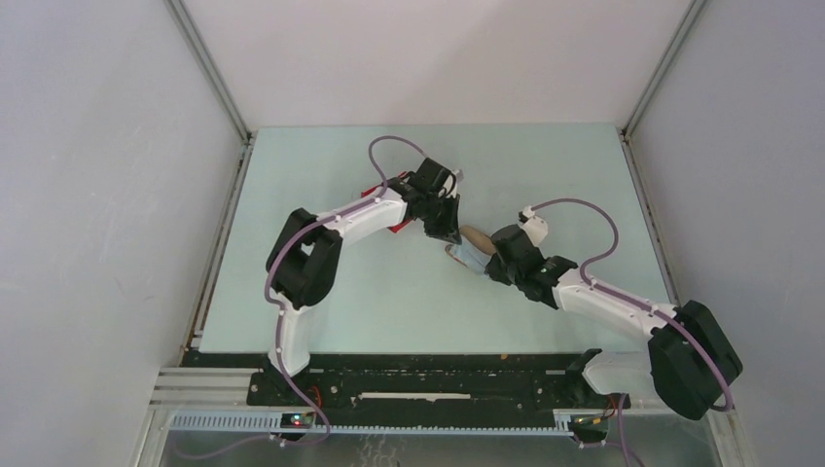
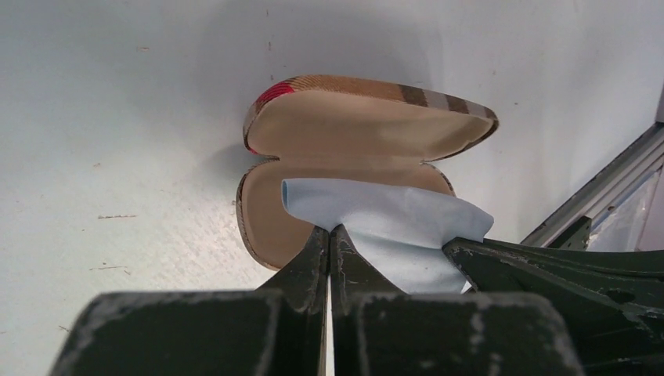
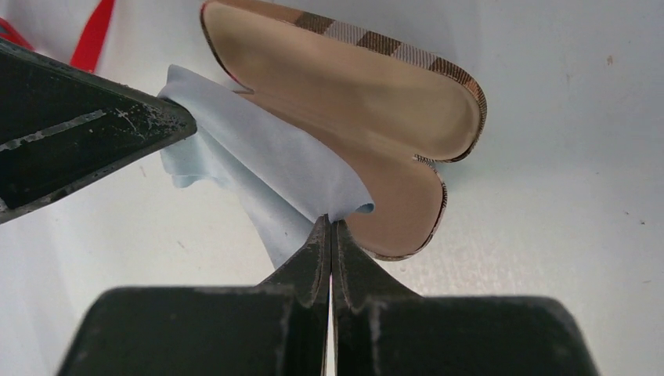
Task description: Organize the sunglasses
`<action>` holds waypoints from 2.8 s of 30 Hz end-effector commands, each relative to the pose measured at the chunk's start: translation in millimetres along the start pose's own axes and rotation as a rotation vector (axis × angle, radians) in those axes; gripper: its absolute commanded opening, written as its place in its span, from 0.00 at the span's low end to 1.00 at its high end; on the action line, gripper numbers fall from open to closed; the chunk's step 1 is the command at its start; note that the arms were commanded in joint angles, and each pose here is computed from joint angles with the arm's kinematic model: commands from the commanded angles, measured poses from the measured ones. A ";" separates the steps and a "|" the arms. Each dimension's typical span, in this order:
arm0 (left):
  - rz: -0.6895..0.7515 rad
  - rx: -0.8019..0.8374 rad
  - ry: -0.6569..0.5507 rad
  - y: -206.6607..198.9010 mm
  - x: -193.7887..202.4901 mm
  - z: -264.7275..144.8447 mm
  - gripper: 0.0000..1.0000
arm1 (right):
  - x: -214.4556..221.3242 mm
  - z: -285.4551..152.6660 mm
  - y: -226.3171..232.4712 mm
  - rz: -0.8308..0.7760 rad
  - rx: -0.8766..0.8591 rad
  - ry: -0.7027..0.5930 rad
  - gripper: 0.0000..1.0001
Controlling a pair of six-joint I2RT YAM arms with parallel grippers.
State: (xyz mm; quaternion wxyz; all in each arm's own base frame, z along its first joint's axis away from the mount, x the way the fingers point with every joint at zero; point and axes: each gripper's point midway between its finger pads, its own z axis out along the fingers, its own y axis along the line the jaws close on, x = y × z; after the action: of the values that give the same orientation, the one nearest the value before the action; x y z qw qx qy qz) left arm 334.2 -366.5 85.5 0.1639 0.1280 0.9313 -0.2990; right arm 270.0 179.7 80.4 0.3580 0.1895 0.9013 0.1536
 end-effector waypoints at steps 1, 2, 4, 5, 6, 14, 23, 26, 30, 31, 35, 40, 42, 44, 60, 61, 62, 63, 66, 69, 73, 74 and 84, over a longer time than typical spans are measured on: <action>0.054 -0.026 -0.011 -0.5 -13.2 -1.3 0.00 | 3.6 8.1 -9.0 -0.022 0.039 0.010 0.00; 0.056 -0.039 -0.006 3.1 -11.3 0.4 0.00 | 5.3 9.9 -10.7 -0.023 0.047 0.014 0.00; 0.058 -0.050 0.005 7.4 -7.7 3.9 0.00 | 8.3 13.1 -13.2 -0.023 0.055 0.020 0.00; 0.056 -0.052 0.011 9.2 -6.1 5.8 0.00 | 9.9 14.6 -14.7 -0.024 0.059 0.023 0.00; 0.055 -0.053 0.018 10.5 -4.1 8.2 0.00 | 11.7 16.4 -15.9 -0.025 0.063 0.027 0.00; 0.038 -0.057 0.060 20.1 10.8 18.5 0.00 | 17.4 25.7 -26.0 -0.072 0.101 0.040 0.00; 0.021 -0.058 0.089 30.6 33.4 19.8 0.00 | 23.9 35.8 -36.1 -0.142 0.112 0.052 0.00; 0.014 -0.067 0.086 34.6 37.5 21.6 0.00 | 23.3 39.4 -40.5 -0.164 0.130 0.045 0.00; 0.007 -0.076 0.083 38.2 40.3 23.1 0.00 | 27.3 42.9 -41.5 -0.196 0.114 0.047 0.00; 0.007 -0.076 0.085 38.9 41.2 23.5 0.00 | 28.7 44.0 -40.9 -0.207 0.104 0.045 0.00; 0.005 -0.080 0.089 42.4 45.4 25.2 0.00 | 30.2 48.4 -39.2 -0.266 0.079 0.024 0.00; 0.009 -0.093 0.091 48.4 52.7 24.1 0.00 | 18.2 47.0 -46.7 -0.287 0.123 -0.027 0.00; 0.011 -0.096 0.090 49.6 54.3 22.5 0.00 | 12.9 46.0 -49.7 -0.287 0.139 -0.046 0.00; 0.016 -0.094 0.091 49.3 55.6 20.9 0.00 | 10.3 46.1 -50.1 -0.294 0.138 -0.051 0.00; 0.081 -0.070 0.104 42.8 57.8 10.4 0.00 | -1.0 44.0 -43.3 -0.340 0.104 -0.081 0.00; 0.083 -0.068 0.102 41.8 57.8 9.7 0.00 | -1.3 44.1 -43.4 -0.339 0.104 -0.081 0.00; 0.089 -0.068 0.099 40.2 57.4 8.7 0.00 | -0.9 44.3 -43.9 -0.339 0.105 -0.079 0.00; 0.092 -0.070 0.095 39.1 56.6 8.1 0.03 | -0.5 44.5 -44.0 -0.337 0.105 -0.077 0.00; 0.090 -0.081 0.083 38.0 54.3 5.8 0.22 | 0.9 45.8 -45.5 -0.336 0.109 -0.071 0.00; 0.090 -0.088 0.076 37.5 52.9 3.1 0.35 | 1.0 47.0 -46.5 -0.332 0.112 -0.070 0.00; 0.095 -0.094 0.066 36.6 50.7 -1.9 0.39 | -0.5 47.8 -47.8 -0.320 0.115 -0.070 0.00; 0.097 -0.097 0.062 36.5 50.3 -2.9 0.39 | -0.7 48.0 -48.6 -0.317 0.117 -0.069 0.00; 0.113 -0.092 0.036 29.4 48.0 -17.3 0.41 | 3.2 50.7 -50.9 -0.325 0.118 -0.049 0.00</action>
State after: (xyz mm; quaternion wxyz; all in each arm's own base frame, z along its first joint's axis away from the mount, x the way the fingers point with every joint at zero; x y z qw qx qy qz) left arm 301.5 -334.1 49.5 0.1520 0.1644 0.9425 -0.2482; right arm 290.4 149.4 24.7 0.3859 0.0698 0.9185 0.0498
